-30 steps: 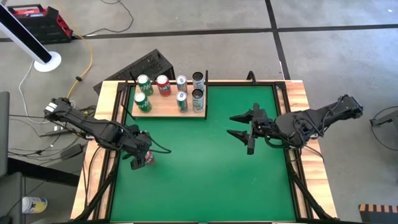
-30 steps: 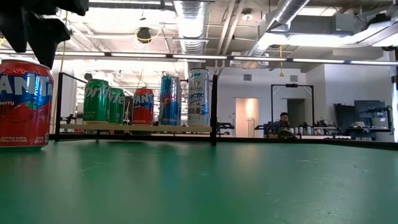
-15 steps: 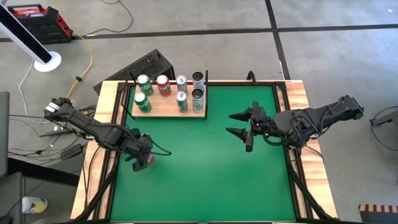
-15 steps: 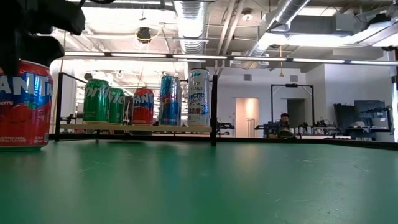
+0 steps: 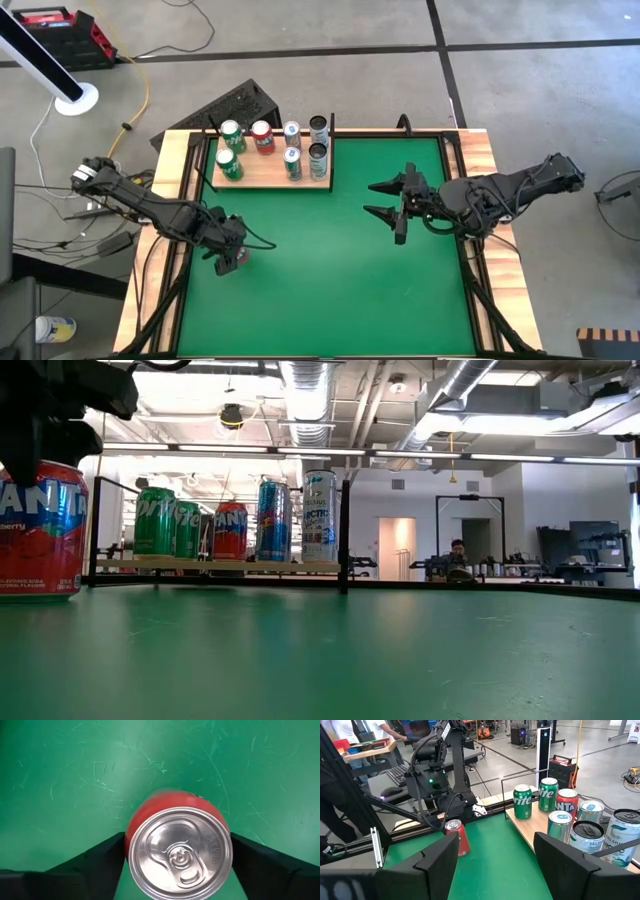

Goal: Place canned beverage on shelf
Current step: Put the orange soda can on the shelf aligned with the other orange soda can

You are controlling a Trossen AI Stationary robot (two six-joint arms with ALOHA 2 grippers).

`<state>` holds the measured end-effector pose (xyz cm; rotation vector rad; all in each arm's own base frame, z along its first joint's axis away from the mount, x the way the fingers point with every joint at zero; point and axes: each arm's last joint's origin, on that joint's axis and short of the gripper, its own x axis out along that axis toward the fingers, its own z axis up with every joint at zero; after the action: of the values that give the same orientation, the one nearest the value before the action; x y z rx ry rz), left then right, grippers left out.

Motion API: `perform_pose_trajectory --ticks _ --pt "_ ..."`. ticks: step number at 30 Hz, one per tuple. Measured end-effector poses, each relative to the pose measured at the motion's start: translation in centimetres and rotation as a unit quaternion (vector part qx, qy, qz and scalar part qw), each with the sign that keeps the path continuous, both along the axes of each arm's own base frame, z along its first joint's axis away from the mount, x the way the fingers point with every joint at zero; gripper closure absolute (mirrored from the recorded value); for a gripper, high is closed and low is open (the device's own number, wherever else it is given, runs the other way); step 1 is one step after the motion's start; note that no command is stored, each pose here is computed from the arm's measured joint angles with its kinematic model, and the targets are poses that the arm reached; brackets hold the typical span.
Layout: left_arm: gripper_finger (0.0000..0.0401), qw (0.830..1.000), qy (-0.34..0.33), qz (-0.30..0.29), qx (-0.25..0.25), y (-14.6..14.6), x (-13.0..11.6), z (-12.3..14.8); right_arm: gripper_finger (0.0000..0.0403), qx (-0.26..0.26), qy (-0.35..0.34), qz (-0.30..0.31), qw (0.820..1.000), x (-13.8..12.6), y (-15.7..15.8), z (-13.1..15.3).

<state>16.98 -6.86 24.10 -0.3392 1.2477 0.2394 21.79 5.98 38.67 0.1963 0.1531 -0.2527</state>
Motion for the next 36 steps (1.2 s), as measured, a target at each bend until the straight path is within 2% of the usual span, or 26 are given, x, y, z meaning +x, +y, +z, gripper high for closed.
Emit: perform_pose_trajectory --ticks 3,8,13,17,22,29,36 --pt "0.0128 1.0 -0.002 -0.002 -0.011 0.1 0.2 0.5 0.0122 0.0 0.0 0.0 1.0 0.0 0.0 0.0" --pt "0.0131 0.997 -0.067 -0.008 -0.024 1.3 1.8 4.0 0.0122 0.0 0.0 0.0 1.0 0.0 0.0 0.0" --pt "0.0131 0.995 -0.099 -0.009 0.022 4.4 3.7 7.2 0.0122 0.0 0.001 -0.003 1.0 0.0 -0.2 0.0" --pt "0.0131 0.994 -0.062 -0.042 0.083 7.6 5.4 8.6 0.0122 0.001 0.0 -0.003 1.0 0.0 -0.2 0.0" --pt "0.0131 0.987 -0.027 -0.093 0.131 12.0 7.4 9.1 0.0122 0.022 -0.005 -0.007 1.0 0.0 -0.2 0.0" --pt "0.0131 0.983 0.006 -0.123 0.134 17.7 8.1 8.1 0.0122 0.034 -0.007 -0.01 0.999 0.0 -0.2 0.0" --pt "0.0131 0.983 0.032 -0.124 0.134 21.2 7.4 7.1 0.0122 0.034 -0.007 -0.011 0.999 0.0 -0.2 0.0"
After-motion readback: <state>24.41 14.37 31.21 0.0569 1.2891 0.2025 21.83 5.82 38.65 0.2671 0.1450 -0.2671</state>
